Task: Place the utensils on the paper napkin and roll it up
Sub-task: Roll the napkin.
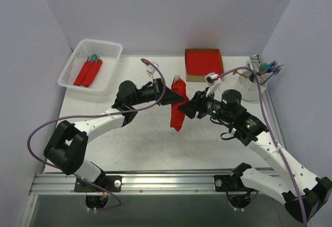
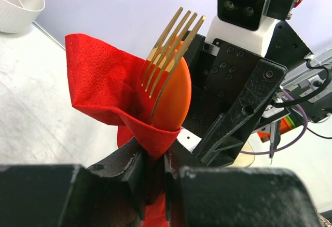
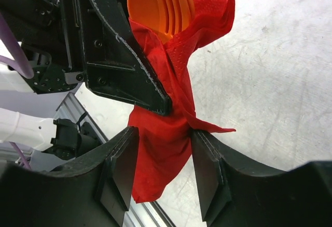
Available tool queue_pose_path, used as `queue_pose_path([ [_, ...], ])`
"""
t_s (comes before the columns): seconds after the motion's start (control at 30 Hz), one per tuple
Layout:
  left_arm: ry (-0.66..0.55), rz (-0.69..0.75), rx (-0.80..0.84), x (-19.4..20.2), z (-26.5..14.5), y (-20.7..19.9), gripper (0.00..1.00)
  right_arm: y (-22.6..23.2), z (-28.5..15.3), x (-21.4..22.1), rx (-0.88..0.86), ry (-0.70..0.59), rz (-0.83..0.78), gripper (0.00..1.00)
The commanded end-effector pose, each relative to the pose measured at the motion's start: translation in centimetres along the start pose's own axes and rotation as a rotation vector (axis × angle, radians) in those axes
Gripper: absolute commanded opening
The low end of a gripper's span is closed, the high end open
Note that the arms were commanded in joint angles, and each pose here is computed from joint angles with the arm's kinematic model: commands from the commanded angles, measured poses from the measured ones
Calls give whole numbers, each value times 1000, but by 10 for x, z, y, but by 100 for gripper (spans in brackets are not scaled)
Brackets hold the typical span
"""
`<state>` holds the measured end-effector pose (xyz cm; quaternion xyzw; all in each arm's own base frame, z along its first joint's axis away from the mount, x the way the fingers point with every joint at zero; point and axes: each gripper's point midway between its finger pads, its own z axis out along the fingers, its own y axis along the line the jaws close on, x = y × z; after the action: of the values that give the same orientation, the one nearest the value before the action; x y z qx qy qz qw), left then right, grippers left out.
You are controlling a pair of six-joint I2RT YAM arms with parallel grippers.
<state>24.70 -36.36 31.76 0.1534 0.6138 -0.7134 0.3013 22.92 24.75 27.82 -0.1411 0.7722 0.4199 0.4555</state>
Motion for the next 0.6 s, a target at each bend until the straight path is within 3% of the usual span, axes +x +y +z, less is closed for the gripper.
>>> queue_pose_path([
  [0.0, 12, 39, 81, 1, 0, -22, 2, 21, -9, -28, -87, -86, -57, 44],
  [0.17, 29, 35, 89, 5, 1, -22, 2, 23, -9, -27, -114, -72, -55, 36],
  [0.47, 48, 31, 109, 9, 5, -27, 2, 29, -10, -25, -169, -57, -56, 33],
  [0.57, 51, 31, 121, 9, 5, -30, 2, 31, -12, -25, -189, -56, -54, 27],
])
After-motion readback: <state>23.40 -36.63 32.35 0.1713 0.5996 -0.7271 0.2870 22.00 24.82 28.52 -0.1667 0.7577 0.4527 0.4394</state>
